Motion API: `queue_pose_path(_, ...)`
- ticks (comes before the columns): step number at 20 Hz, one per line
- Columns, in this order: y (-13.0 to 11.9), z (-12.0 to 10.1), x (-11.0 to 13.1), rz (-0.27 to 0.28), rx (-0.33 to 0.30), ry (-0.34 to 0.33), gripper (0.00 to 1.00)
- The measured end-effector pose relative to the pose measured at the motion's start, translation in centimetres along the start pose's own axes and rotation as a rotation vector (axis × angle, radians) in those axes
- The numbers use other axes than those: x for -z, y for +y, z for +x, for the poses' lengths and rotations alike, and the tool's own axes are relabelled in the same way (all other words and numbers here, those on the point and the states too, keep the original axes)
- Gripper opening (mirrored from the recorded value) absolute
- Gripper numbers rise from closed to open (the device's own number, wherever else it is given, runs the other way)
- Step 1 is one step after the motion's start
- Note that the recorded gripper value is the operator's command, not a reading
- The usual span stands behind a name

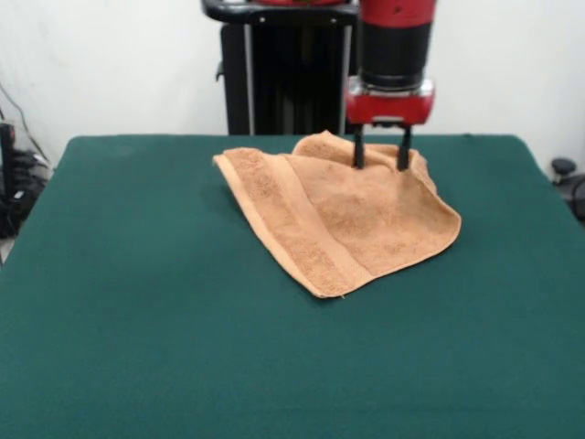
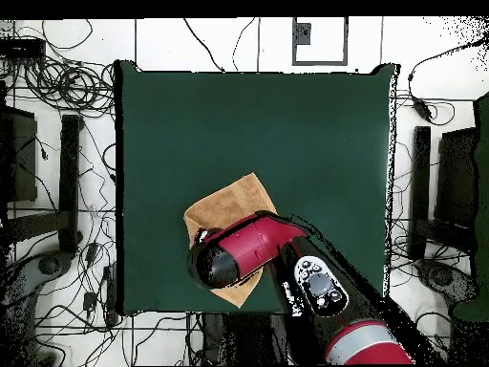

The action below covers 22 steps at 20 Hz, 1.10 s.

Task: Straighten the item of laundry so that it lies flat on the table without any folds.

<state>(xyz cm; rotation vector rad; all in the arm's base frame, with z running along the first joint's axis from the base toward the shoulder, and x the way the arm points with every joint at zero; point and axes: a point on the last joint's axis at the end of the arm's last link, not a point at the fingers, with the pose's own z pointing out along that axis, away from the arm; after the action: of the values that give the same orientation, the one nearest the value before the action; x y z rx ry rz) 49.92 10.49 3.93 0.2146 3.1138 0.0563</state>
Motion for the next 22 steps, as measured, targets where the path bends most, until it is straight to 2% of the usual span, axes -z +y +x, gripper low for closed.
queue_pose_path(3,-2.1,-0.1,-1.3,0.004,0.009,0.008,1.0)
queue_pose_path(7,-3.0,0.0,-2.7,0.008,0.036,0.013,1.0)
queue_pose_path(17,-3.4,1.8,-7.3,0.006,0.118,0.048,1.0)
queue_pose_path(22,-3.4,1.8,-7.8,0.01,0.138,0.046,1.0)
